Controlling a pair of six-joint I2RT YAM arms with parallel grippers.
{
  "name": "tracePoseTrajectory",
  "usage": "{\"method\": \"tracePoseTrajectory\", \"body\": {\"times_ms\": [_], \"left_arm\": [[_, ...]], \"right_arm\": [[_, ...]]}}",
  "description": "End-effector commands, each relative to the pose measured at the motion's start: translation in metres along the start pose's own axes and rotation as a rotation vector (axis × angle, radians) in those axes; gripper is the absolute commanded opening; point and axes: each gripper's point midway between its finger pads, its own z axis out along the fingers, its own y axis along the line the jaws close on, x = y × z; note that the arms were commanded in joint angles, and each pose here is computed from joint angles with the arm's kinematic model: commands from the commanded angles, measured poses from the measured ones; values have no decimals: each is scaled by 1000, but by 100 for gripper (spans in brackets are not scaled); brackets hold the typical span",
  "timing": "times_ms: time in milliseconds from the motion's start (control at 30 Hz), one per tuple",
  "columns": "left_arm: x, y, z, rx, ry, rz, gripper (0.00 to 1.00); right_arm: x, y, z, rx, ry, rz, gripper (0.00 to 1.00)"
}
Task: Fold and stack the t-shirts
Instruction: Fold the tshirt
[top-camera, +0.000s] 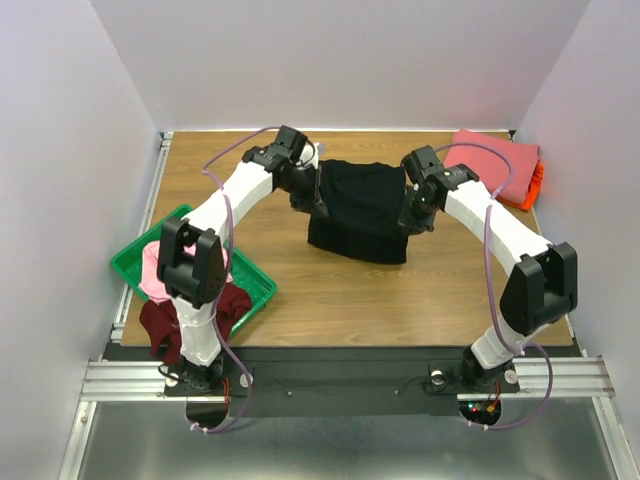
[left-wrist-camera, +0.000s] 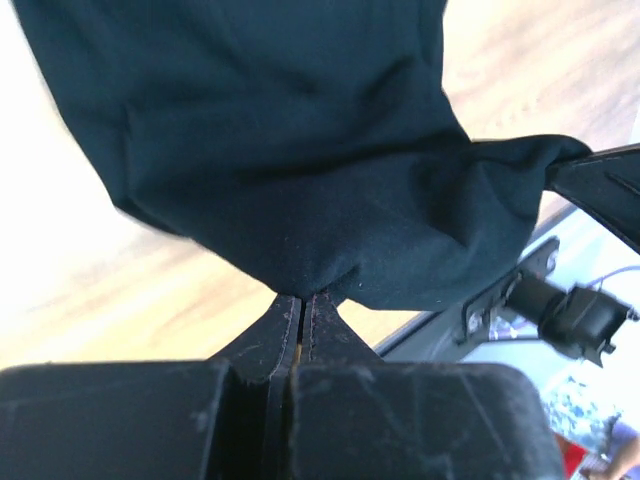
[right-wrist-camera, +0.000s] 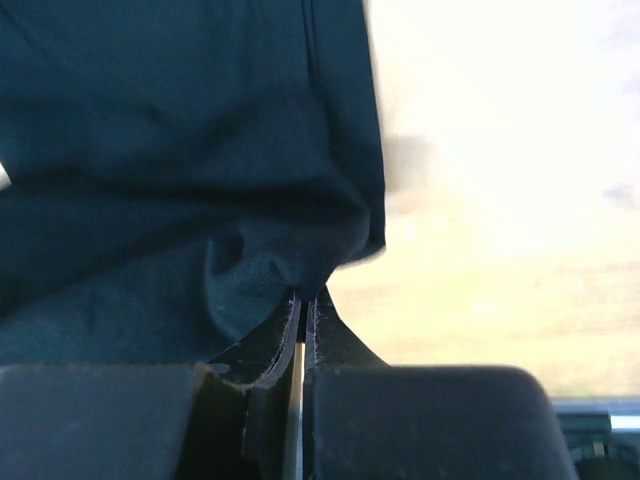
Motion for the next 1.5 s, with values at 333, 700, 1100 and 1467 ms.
{"method": "tracePoseTrajectory", "body": {"times_ms": [333,700,1100,1467], "left_arm": [[-89,-15,-22,45,-174,71,0],[-116,0,-11,66,-191,61,0],[-156,5,-4,106,-269,75,0],[-183,-4,-4,159,-377,120,0]], "right_arm": [[-123,27,2,-20,-332,36,0],[-162,32,22,-11,-353,30,0],[-195,39,36,-21,-386,24,0],[-229,47,36,-36,-459,26,0]]}}
